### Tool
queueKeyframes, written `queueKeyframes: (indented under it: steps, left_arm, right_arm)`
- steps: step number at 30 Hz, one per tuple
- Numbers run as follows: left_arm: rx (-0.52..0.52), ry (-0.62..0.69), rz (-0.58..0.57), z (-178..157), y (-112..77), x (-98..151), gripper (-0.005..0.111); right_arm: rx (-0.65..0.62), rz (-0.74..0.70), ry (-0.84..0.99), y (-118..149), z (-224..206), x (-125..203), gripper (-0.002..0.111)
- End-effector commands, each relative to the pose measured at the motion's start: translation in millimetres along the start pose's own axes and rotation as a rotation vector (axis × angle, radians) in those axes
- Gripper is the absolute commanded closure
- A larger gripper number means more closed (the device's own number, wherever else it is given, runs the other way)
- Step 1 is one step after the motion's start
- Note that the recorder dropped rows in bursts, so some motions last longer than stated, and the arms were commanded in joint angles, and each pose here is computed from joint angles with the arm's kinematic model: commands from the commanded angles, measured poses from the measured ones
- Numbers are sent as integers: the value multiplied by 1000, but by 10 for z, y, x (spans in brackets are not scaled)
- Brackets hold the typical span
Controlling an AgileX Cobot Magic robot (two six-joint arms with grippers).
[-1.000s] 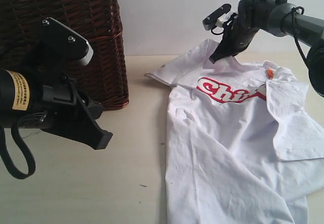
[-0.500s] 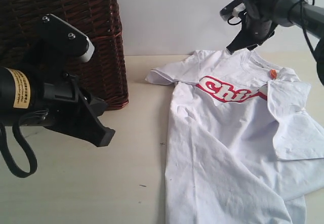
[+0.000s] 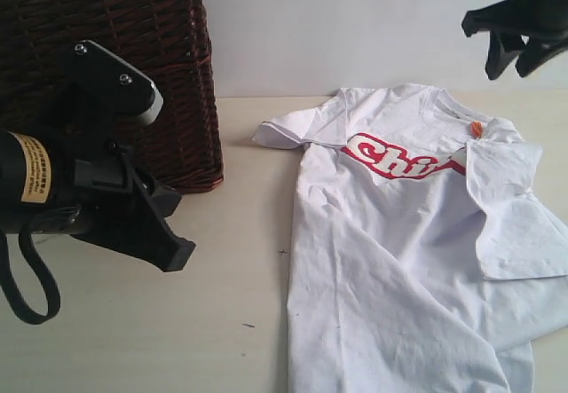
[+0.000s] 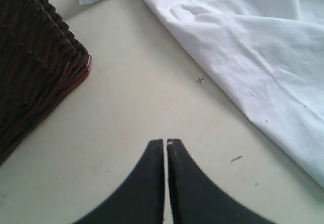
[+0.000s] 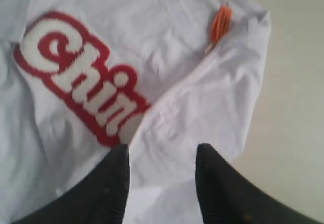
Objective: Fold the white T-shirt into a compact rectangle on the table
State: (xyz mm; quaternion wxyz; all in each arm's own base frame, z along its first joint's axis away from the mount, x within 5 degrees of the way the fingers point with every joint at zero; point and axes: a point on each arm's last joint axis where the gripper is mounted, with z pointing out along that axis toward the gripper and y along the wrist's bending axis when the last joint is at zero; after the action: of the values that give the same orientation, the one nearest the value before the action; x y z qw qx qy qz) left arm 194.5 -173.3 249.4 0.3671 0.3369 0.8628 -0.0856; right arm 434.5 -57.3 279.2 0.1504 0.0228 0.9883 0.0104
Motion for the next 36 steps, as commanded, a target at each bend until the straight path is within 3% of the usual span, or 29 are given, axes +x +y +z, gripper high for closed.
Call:
queueKeyframes:
  steps: [1, 7, 11, 15, 18, 21, 24, 29, 31, 36]
  left_arm:
    - [5, -21, -14, -22, 3, -8, 102]
    - [9, -40, -26, -79, 6, -14, 102]
    - [15, -42, -31, -83, 1, 25, 102]
    - [18, -48, -33, -86, -2, 25, 102]
    - [18, -48, -35, -86, -2, 25, 102]
    - [18, -48, -35, -86, -2, 25, 102]
    - [19, -52, -35, -86, -3, 21, 102]
    - [21, -53, -34, -83, -5, 29, 102]
    - [21, -55, -34, -83, -5, 27, 102]
    - [21, -55, -34, -83, -5, 27, 102]
  right_arm:
    - [-45, 16, 72, 126, 123, 410, 66]
    - [4, -120, 88, 467, 474, 842, 65]
    - [54, -137, 114, 569, 663, 958, 57]
    - [125, -107, 86, 541, 778, 925, 56]
    - [248, -88, 123, 431, 915, 943, 56]
    - [265, -89, 185, 414, 1104, 994, 56]
    - [275, -104, 216, 402, 1220, 1022, 62]
    - [304, -109, 181, 379, 1099, 985, 84]
    - [275, -101, 150, 406, 997, 962, 81]
    - [138, -80, 68, 531, 750, 912, 55]
